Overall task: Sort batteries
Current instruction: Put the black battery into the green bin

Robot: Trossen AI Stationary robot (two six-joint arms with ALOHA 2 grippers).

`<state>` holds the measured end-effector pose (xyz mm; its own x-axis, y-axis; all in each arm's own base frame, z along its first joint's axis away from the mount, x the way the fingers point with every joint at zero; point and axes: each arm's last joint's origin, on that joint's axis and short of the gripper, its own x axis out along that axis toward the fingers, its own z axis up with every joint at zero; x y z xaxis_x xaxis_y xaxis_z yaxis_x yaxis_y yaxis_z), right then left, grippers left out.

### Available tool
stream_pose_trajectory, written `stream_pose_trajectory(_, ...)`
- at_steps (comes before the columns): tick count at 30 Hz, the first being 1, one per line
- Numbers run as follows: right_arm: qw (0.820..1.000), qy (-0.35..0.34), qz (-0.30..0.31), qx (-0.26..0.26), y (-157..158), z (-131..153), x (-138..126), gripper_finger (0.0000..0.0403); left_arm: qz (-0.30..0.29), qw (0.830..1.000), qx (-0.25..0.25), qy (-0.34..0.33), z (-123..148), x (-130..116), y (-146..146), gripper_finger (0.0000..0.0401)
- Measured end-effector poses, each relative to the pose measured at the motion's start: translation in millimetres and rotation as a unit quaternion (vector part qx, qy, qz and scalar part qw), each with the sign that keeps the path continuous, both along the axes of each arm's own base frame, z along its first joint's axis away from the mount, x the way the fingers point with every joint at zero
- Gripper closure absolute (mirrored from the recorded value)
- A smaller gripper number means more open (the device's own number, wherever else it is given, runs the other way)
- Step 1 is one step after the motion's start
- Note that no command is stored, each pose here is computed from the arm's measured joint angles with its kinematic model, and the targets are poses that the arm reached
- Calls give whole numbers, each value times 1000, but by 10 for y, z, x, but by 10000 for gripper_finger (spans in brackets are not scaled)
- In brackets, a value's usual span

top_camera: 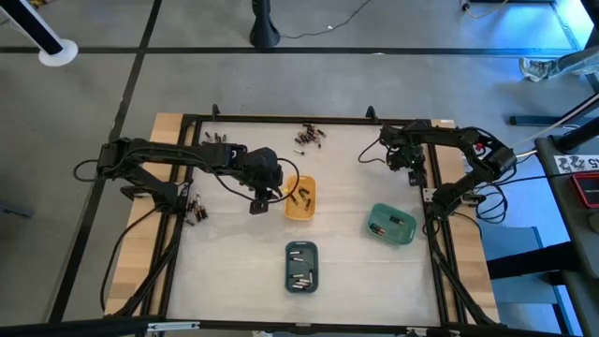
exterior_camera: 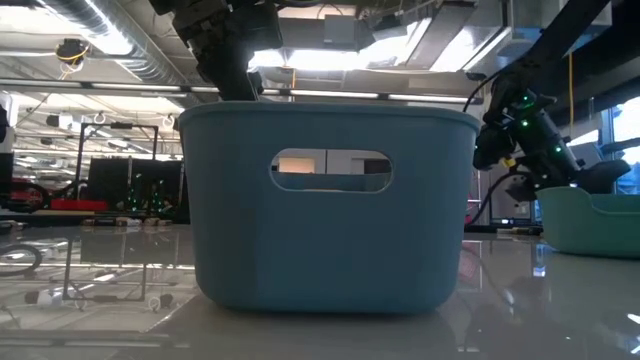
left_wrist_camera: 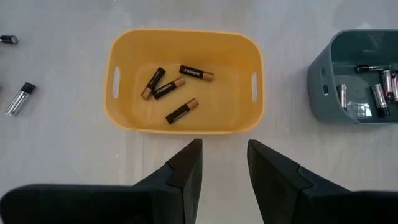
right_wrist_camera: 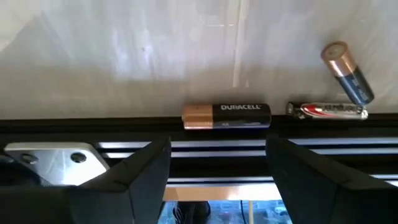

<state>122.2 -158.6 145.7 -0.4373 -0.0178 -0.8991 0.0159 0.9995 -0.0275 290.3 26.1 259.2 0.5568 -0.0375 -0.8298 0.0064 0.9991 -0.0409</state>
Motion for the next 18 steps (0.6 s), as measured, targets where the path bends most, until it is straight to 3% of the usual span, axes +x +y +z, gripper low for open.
stream_pose_trajectory(18, 1000, -13, -8, -8, -12, -7, 19, 127, 0, 1000, 0, 1, -2, -2, 0, 285)
